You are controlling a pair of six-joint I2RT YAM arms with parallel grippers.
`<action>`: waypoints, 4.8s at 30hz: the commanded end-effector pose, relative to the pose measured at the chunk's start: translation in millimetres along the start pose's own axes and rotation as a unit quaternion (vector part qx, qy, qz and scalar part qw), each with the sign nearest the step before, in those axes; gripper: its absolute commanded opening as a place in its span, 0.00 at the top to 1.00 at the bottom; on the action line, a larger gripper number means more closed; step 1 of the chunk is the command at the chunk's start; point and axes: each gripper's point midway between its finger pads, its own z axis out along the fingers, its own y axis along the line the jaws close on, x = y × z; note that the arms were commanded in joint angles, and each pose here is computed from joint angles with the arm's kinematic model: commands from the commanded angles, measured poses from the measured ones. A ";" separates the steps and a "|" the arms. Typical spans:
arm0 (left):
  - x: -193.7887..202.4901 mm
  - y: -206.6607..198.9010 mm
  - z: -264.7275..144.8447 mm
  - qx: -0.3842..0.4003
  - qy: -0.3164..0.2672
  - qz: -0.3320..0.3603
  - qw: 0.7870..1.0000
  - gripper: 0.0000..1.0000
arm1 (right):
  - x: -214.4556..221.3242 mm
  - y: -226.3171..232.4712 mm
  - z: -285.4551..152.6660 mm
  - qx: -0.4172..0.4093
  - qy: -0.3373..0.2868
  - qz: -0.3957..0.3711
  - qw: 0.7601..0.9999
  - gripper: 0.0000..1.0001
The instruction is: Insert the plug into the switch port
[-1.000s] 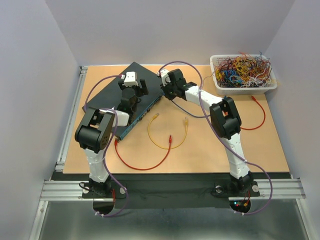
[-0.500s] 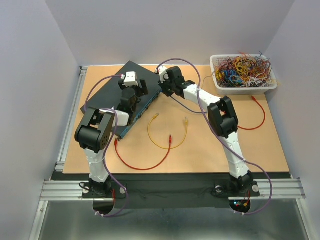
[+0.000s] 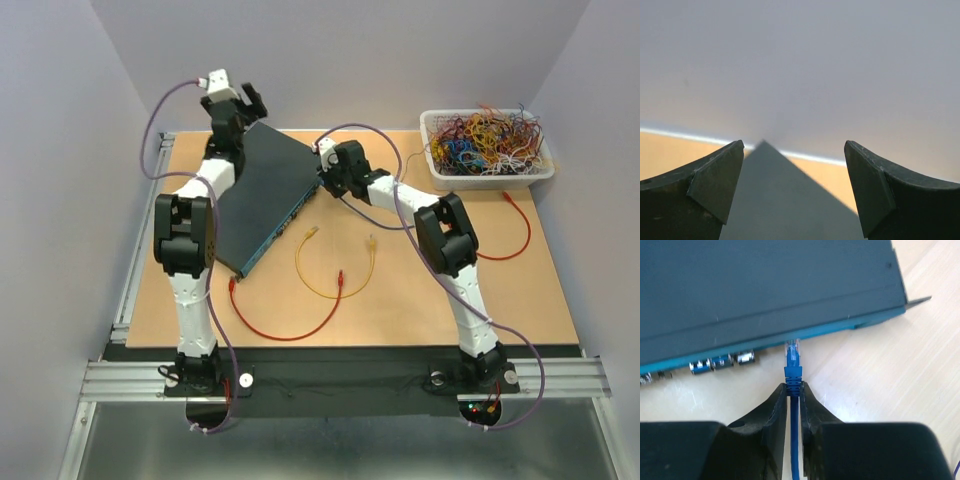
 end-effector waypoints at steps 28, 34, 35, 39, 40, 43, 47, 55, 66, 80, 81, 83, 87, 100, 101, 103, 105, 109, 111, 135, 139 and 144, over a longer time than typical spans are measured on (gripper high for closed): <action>66.8 148.7 74.2 0.062 0.185 -0.170 0.966 0.06 | -12.2 7.9 -96.5 0.043 -0.096 0.049 0.993 0.99; 104.7 122.5 56.2 0.107 0.241 -0.210 0.941 0.16 | -3.7 7.2 -90.0 0.044 -0.082 0.053 0.994 0.99; 117.1 119.9 50.6 0.107 0.254 -0.207 0.939 0.16 | -3.1 7.8 -89.4 0.044 -0.081 0.053 0.994 0.99; 133.1 104.3 36.9 0.118 0.276 -0.194 0.934 0.16 | 0.4 7.2 -85.5 0.043 -0.073 0.047 0.995 1.00; 140.2 100.0 31.1 0.125 0.287 -0.197 0.929 0.17 | 5.2 8.4 -81.5 0.041 -0.066 0.043 0.996 0.99; 154.5 92.2 22.6 0.146 0.305 -0.201 0.919 0.19 | 4.3 6.3 -75.4 0.040 -0.059 0.038 0.997 1.00; 158.6 73.7 17.2 0.186 0.316 -0.198 0.909 0.21 | 0.7 2.8 -63.0 0.043 -0.054 0.029 0.997 1.00; 163.5 47.8 14.1 0.241 0.330 -0.193 0.892 0.23 | -14.6 -4.1 -39.4 0.041 -0.048 0.012 0.998 1.00; 182.2 2.8 -3.9 0.270 0.366 -0.161 0.876 0.21 | 7.2 -4.4 -48.8 0.054 -0.021 0.019 0.998 1.00; 209.5 -52.4 -24.7 0.276 0.381 -0.140 0.871 0.27 | 27.6 -10.1 -80.5 0.095 0.001 0.038 0.995 1.00; 209.3 -52.5 -25.0 0.269 0.382 -0.152 0.871 0.28 | 28.3 -11.4 -80.6 0.097 0.001 0.038 0.995 1.00; 211.8 -50.3 -25.2 0.259 0.378 -0.155 0.875 0.28 | 28.3 -13.1 -82.7 0.103 0.001 0.041 0.994 1.00; 215.9 -42.2 -20.6 0.232 0.362 -0.161 0.888 0.29 | 26.9 -15.2 -93.1 0.115 -0.002 0.054 0.992 1.00; 227.7 -45.5 -22.7 0.214 0.333 -0.151 0.906 0.31 | 14.7 -11.1 -100.8 0.106 -0.018 0.067 0.992 1.00; 228.3 -44.7 -22.1 0.211 0.334 -0.150 0.906 0.32 | 19.7 -10.4 -96.0 0.105 -0.012 0.069 0.992 1.00; 228.0 -44.2 -23.3 0.207 0.333 -0.151 0.908 0.32 | 24.8 -8.4 -92.5 0.101 -0.007 0.071 0.992 0.99; 226.7 -44.7 -22.7 0.208 0.330 -0.150 0.908 0.32 | 27.8 -6.8 -91.2 0.098 -0.005 0.074 0.992 1.00; 227.9 -44.6 -22.2 0.205 0.331 -0.150 0.909 0.33 | 25.4 -0.2 -90.6 0.080 -0.009 0.080 0.994 1.00; 227.5 -44.7 -22.4 0.205 0.331 -0.151 0.909 0.33 | 21.3 3.5 -92.8 0.073 -0.015 0.084 0.994 1.00; 227.2 -44.7 -22.9 0.205 0.331 -0.151 0.909 0.34 | 26.3 20.7 -94.4 0.061 -0.010 0.093 0.994 1.00; 228.1 -43.6 -23.1 0.205 0.331 -0.151 0.909 0.34 | 26.4 19.1 -97.0 0.069 -0.011 0.097 0.993 1.00; 227.8 -43.5 -22.8 0.204 0.331 -0.151 0.909 0.35 | 33.5 14.6 -94.4 0.083 -0.002 0.098 0.992 1.00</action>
